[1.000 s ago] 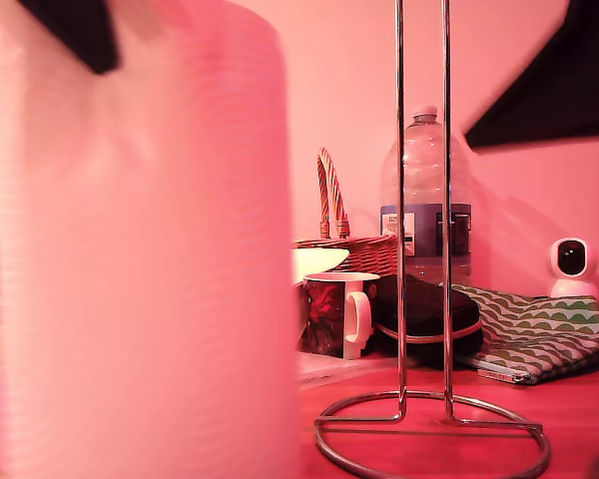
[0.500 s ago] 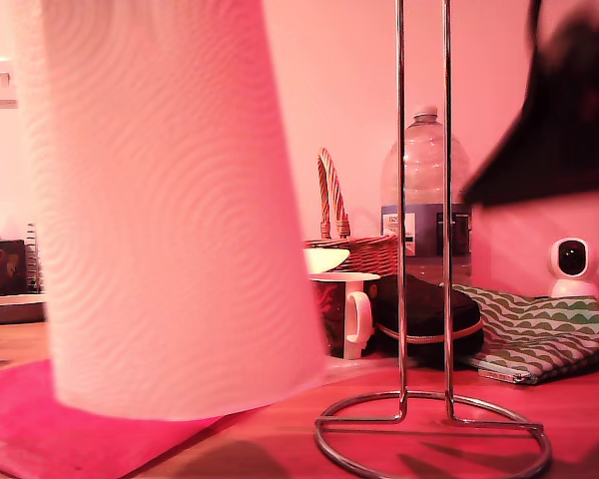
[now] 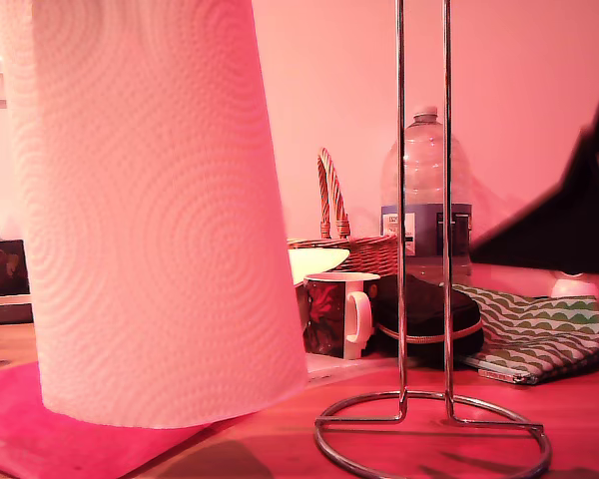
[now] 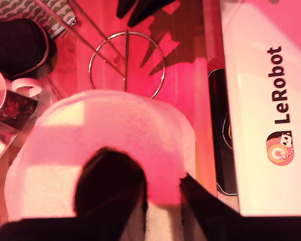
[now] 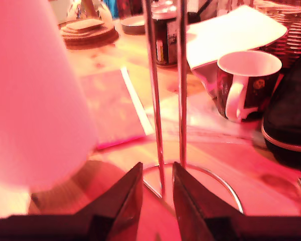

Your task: Insert the paper towel roll into the metallic stand.

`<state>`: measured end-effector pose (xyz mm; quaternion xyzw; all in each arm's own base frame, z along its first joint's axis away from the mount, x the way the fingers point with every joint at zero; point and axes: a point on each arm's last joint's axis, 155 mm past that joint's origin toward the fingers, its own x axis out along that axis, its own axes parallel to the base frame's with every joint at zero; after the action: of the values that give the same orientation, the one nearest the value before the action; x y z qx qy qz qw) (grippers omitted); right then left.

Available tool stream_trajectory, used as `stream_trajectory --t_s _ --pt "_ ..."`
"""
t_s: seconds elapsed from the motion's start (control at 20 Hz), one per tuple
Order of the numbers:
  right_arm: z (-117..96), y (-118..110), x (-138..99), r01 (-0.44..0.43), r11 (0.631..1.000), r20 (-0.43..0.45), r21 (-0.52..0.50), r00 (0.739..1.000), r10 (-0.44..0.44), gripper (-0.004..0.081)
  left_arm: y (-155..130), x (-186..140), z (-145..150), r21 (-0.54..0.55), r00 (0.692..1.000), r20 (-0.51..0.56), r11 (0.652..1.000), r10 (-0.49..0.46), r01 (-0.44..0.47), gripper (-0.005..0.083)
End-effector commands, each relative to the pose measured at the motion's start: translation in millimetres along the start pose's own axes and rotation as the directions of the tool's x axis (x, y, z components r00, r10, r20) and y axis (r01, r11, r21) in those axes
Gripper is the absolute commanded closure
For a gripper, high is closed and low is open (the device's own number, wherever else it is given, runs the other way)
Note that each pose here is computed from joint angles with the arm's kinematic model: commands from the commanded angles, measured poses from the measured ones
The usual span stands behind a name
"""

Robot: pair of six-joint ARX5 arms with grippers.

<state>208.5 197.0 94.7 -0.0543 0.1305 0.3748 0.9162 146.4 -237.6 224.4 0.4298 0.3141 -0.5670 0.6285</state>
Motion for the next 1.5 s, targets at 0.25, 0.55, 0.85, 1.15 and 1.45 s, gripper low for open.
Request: stream_trajectory --t_s 0.25,0.55,0.85,1.15,1.45 --pt "-10 -18 2 0.062 0.997 -0.027 -0.035 0.998 -0.063 0.0497 3 1 5 0.012 1.0 0.017 1.0 0.009 -0.009 0.0794" --pt "-17 -24 9 0.073 0.997 -0.051 -0.005 0.996 -0.073 0.0443 7 0 11 0.017 0.999 0.04 0.999 0.027 -0.028 0.0795" --pt "-30 -17 19 0.028 1.0 -0.086 -0.009 0.996 -0.029 0.0463 16 0 10 0.017 0.997 0.028 0.998 0.067 -0.068 0.0794" --pt "-35 -18 32 0.025 0.999 -0.099 -0.031 0.995 -0.028 0.0474 21 -9 16 0.019 0.995 0.049 0.996 0.091 -0.092 0.0794" --pt "-38 -19 51 0.012 1.0 -0.131 -0.028 0.991 -0.016 0.0528 32 -35 36 0.021 0.982 0.121 0.989 0.145 -0.148 0.0794"
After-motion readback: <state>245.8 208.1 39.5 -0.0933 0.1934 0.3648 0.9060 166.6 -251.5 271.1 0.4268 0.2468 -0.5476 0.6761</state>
